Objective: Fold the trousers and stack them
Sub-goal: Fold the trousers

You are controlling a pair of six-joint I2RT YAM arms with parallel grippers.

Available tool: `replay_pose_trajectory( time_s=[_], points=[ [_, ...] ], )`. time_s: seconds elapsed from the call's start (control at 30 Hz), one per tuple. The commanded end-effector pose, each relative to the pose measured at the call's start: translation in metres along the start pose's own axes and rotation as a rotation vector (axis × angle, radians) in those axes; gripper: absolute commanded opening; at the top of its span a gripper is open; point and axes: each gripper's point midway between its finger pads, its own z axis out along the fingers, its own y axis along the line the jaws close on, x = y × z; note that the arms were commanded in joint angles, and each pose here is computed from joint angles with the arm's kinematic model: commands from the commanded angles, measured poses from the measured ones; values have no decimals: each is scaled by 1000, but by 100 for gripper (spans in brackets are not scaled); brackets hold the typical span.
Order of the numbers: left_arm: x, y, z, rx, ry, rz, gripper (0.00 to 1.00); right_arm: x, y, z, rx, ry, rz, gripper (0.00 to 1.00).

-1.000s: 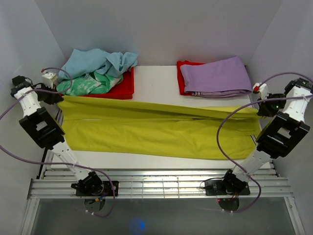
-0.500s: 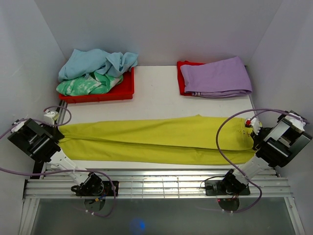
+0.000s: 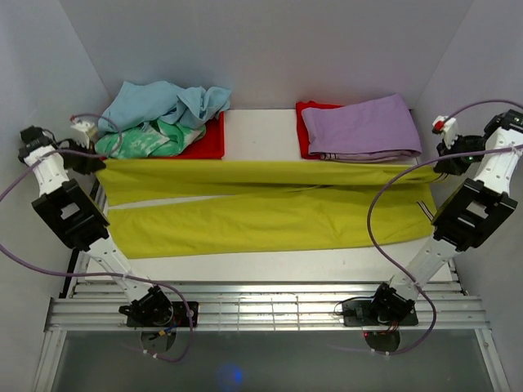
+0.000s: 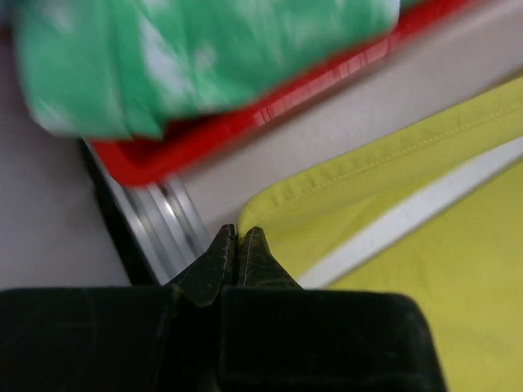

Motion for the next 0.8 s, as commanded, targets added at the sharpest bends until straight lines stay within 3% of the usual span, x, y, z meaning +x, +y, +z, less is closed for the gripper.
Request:
replay_pose_trajectory(
  time_s=[0.0,0.03,0.13,0.23,0.33,0.57,0.63,0.7,0.73,0.77],
  points=[
    [-73,84,-52,-260,-141,43,0,-20,-47,-52,203,-23,-16,8],
    [-106,96,-74,-315,-197,87,0,-26,-47,-57,221,-33,-28,8],
    [-140,110,-91,-376,-293,89,0,-41,-55,-72,299,-85,-19,8],
    [-166,104,-109,-411,-388,119,0,-54,-60,-86,389,-171,-11,8],
    [-168,95,-113,-422,-424,140,0,-59,-62,-94,441,-213,-43,8],
    [-116,75,-130,-342,-416,111,0,-28,-37,-85,381,-155,-137,8],
    [-77,64,-133,-287,-399,49,0,-9,-26,-80,357,-100,-202,8],
    [-50,52,-134,-273,-339,153,0,24,-3,-54,277,-36,-185,8],
    [-16,31,-117,-204,-285,88,0,33,7,-51,260,-7,-197,8],
    [5,26,-117,-199,-242,183,0,48,15,-44,230,44,-238,8]
  ],
)
